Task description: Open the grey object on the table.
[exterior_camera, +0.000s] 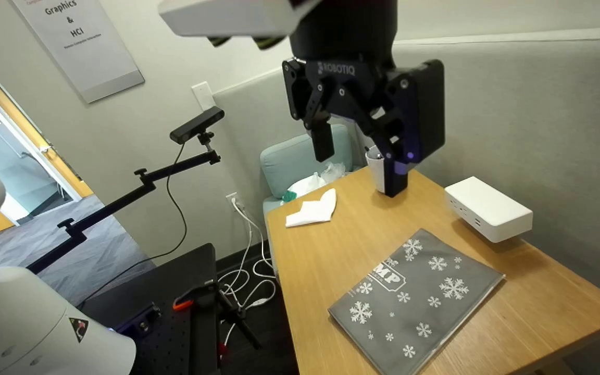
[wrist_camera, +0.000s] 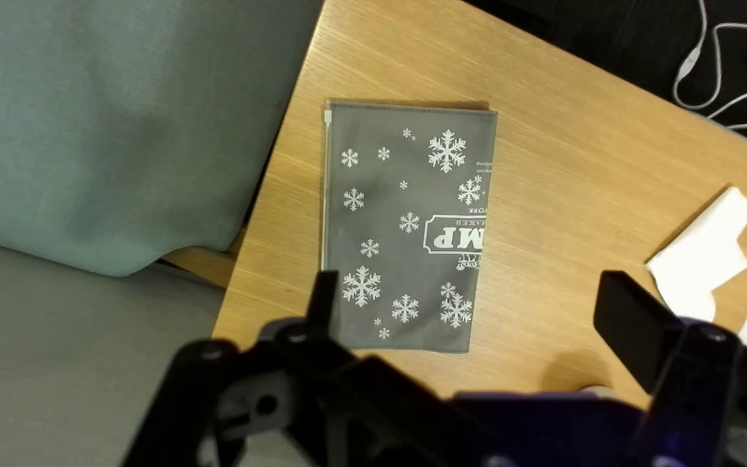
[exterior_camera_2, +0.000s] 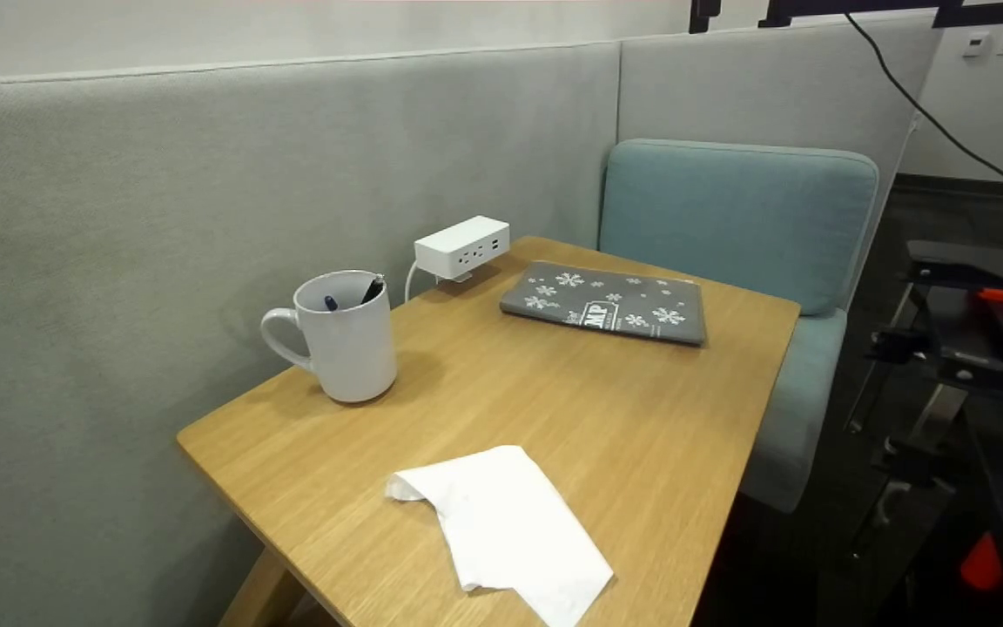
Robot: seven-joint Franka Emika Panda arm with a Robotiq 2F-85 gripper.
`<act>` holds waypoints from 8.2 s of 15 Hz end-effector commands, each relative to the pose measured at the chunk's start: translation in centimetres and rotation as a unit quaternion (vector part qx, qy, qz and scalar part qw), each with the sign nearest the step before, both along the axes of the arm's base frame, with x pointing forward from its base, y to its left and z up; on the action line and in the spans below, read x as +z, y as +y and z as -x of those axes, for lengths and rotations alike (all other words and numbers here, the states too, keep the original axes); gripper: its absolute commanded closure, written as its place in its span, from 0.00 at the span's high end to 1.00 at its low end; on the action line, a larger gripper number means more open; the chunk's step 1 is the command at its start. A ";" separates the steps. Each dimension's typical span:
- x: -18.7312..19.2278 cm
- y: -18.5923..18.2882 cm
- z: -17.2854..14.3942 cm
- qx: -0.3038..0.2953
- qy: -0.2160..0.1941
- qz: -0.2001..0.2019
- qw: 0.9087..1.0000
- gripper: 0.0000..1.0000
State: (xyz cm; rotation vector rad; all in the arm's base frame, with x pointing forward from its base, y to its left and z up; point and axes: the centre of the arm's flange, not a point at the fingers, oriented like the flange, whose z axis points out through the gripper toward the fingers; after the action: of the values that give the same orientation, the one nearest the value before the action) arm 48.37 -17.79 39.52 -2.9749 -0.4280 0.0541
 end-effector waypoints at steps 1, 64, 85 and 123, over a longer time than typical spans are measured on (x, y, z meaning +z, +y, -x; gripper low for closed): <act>-0.8 -0.1 -1.2 0.007 0.002 -0.017 1.000 1.00; -34.5 -5.3 -9.9 0.002 -0.006 -0.255 0.967 0.00; -22.4 6.3 -6.2 -0.083 -0.033 0.011 0.996 0.00; -14.0 24.9 -0.1 0.022 -0.172 0.224 0.959 0.00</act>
State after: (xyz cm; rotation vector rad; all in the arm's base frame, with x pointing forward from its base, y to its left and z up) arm 49.82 5.96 24.97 -3.4021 -0.5976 -0.4311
